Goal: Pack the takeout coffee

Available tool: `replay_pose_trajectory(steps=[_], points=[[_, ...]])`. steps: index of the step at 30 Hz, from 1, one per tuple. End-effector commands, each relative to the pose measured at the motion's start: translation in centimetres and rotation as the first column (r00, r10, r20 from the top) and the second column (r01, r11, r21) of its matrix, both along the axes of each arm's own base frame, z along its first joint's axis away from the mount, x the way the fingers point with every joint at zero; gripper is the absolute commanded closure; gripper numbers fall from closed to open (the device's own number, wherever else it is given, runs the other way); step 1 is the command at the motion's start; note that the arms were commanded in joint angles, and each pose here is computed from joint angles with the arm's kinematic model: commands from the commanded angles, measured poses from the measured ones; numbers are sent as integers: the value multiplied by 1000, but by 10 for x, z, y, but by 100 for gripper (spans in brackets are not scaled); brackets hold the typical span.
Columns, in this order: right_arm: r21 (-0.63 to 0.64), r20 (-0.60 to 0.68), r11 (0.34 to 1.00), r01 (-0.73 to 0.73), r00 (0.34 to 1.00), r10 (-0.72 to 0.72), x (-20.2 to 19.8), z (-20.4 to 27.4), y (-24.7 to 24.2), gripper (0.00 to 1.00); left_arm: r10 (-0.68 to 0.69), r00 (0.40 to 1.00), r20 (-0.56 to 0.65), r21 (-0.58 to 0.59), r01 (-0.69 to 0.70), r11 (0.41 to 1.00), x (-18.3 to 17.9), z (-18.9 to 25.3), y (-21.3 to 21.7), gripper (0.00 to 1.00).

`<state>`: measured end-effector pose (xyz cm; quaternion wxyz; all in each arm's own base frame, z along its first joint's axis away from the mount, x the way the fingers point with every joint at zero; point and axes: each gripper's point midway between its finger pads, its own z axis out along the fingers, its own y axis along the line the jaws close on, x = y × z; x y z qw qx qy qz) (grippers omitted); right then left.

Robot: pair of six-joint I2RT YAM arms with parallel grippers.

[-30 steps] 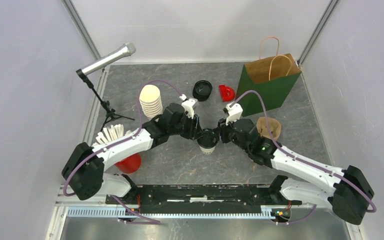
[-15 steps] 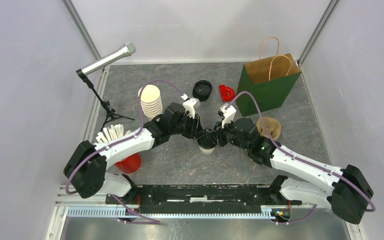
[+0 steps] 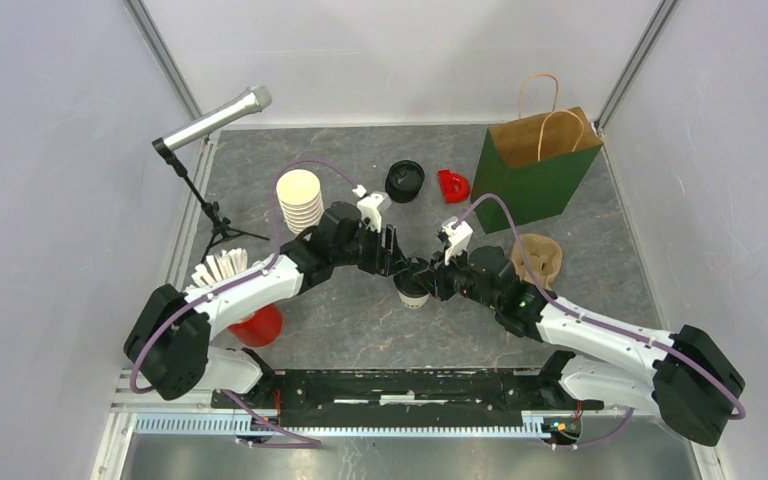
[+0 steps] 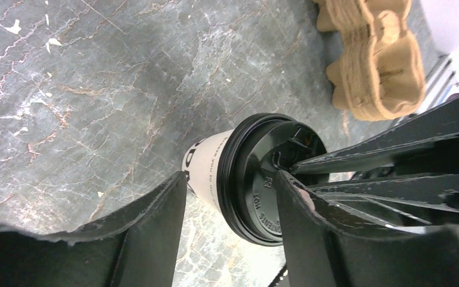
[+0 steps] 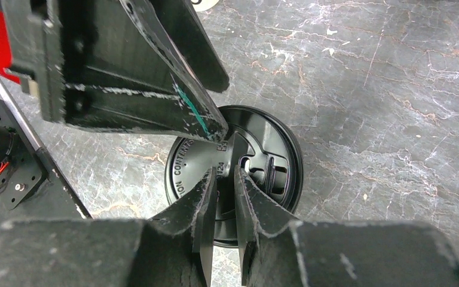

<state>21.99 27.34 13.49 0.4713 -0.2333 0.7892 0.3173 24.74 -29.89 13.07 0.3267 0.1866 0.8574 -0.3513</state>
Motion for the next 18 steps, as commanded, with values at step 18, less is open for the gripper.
replay_pose_trajectory(steps=[18], points=[[-70,9,997,43,999,-42,-1,-25,-22,77,26,998,-56,-99,-31,995,2,0,3,46]])
